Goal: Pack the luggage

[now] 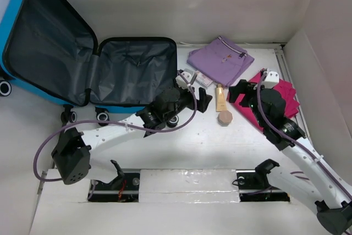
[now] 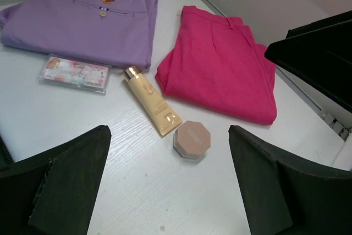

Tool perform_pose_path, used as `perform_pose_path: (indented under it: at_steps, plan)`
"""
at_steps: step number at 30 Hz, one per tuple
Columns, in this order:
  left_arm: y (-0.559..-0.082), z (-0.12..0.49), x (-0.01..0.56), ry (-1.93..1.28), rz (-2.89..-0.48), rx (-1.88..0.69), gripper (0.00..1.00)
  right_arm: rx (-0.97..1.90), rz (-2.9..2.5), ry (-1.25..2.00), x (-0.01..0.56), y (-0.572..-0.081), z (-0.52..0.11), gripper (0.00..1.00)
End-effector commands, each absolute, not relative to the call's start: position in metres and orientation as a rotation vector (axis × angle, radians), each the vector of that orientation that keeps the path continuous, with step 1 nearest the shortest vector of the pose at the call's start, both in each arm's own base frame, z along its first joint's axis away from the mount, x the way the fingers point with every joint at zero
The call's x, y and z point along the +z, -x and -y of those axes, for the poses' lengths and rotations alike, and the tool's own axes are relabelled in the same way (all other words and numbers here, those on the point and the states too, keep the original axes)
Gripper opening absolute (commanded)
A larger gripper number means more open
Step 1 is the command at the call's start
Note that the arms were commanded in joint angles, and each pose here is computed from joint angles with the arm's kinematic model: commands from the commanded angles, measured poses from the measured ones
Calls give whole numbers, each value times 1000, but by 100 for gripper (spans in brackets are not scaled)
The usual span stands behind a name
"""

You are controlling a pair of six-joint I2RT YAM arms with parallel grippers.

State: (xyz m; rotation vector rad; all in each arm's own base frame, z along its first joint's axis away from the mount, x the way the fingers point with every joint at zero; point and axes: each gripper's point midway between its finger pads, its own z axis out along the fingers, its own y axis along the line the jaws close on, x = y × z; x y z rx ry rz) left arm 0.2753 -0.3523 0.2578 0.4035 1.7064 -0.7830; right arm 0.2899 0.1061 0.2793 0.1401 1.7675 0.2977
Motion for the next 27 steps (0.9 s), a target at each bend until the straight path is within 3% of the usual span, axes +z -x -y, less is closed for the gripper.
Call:
perform_pose_path:
  at_steps: [1,2,3,4,6,7,8,11,13,14,17,18,21,27]
  plan:
    - [-269,369,288,-440,-1627,-887,84,296,-1733,-187,292,-283,-95,90]
    - [-265,374,282,-456,-1628,-900,79,287,-1730,-195,292,-284,-93,86]
    - [-257,380,285,-461,-1605,-941,73,294,-1716,-198,299,-280,-91,74]
    - [-254,387,277,-479,-1621,-943,60,307,-1703,-208,303,-278,-91,67]
    - [-247,399,256,-503,-1675,-913,17,324,-1696,-201,308,-278,-93,33]
    - [-244,404,252,-524,-1688,-896,11,341,-1681,-196,316,-277,-94,14]
    - [-243,409,241,-539,-1713,-882,2,348,-1668,-199,325,-275,-94,4]
    - [-235,420,231,-599,-1723,-847,0,350,-1664,-200,335,-274,-93,1]
    - [-236,424,218,-605,-1743,-781,9,359,-1646,-203,346,-273,-92,9]
    - [-232,429,214,-631,-1746,-775,30,345,-1655,-209,343,-272,-90,29]
    - [-238,441,182,-695,-1834,-703,69,344,-1655,-209,343,-272,-90,69]
    - [-235,447,172,-721,-1857,-690,84,337,-1655,-202,343,-272,-90,74]
    - [-240,465,139,-755,-1933,-623,92,345,-1666,-189,340,-274,-93,89]
    - [-275,480,99,-701,-1991,-412,93,362,-1694,-160,330,-273,-99,93]
